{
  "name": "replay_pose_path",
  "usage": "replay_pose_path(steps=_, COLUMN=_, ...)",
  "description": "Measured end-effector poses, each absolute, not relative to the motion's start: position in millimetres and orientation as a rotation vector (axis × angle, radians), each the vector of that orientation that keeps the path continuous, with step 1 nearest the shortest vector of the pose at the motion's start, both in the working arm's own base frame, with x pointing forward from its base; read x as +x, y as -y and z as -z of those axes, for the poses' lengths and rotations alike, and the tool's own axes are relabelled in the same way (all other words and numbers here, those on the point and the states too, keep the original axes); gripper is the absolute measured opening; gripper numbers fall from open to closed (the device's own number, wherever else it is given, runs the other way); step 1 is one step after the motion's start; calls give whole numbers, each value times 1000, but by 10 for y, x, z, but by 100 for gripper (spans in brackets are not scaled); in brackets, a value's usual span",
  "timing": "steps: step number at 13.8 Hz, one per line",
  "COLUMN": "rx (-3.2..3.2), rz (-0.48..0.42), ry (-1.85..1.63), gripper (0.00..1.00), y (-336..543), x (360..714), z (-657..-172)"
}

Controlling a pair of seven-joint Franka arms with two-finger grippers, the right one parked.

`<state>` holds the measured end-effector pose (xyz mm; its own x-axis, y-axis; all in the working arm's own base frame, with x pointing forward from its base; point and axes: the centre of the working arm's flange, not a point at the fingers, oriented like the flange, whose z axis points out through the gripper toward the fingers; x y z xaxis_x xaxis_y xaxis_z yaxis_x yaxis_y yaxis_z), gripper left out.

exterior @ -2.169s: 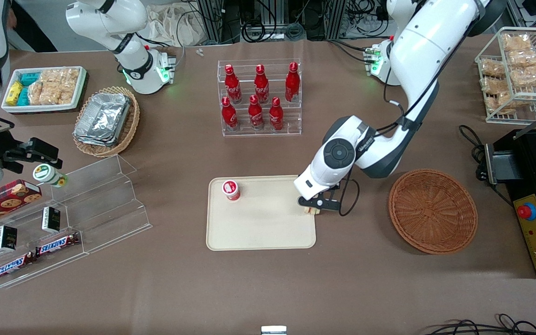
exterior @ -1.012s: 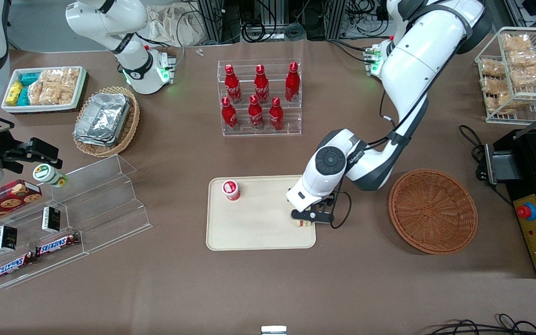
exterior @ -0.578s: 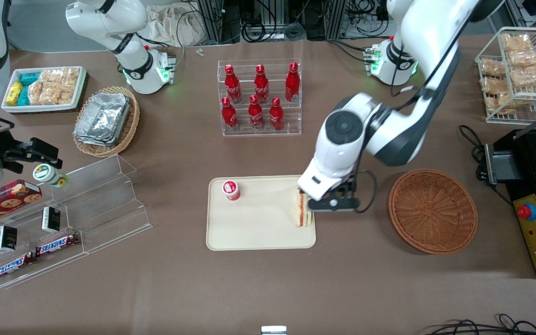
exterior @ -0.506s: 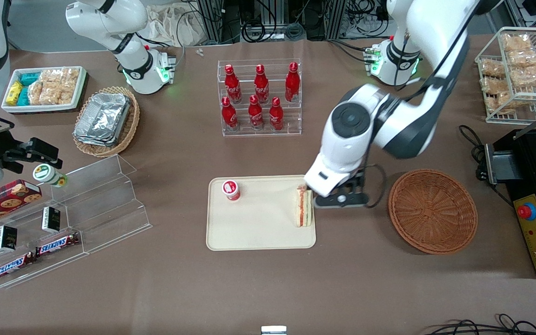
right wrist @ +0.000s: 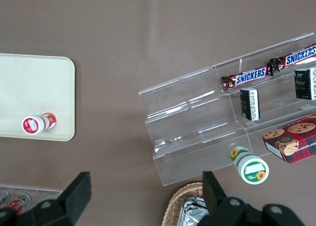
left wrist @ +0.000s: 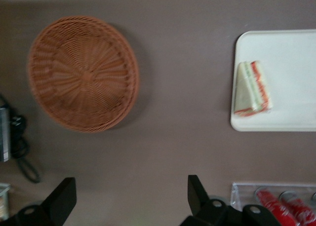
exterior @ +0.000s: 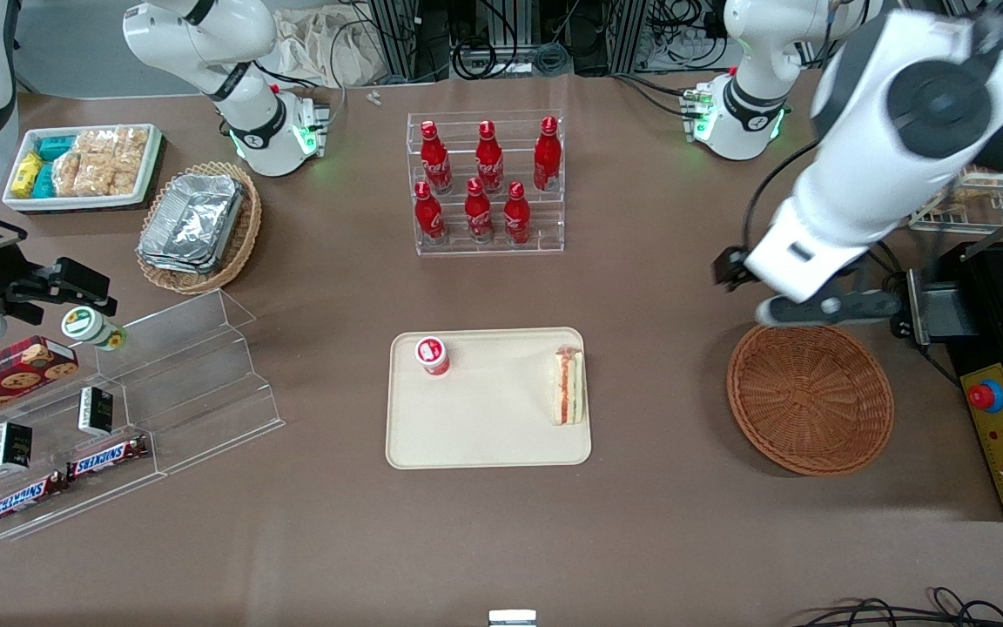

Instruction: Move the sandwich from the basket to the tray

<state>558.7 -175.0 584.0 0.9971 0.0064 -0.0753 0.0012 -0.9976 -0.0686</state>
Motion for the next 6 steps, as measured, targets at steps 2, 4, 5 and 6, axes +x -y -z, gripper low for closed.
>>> replay_pose_path(steps=2, rx=-3089, rz=-167, ry=-13, gripper=100, y=1354, x=5466, z=-6073)
replay_pose_path(steps=4, rx=-3111, rz=-179, ry=-9, gripper=100, y=961, x=5347, z=-6258)
replay_pose_path(steps=5, rx=-3120, rz=-175, ry=-5, gripper=100, y=855, x=5300, z=-6304)
replay_pose_path(steps=6, rx=-3123, rz=-172, ry=-11, gripper=100, y=822, x=5270, z=-6325)
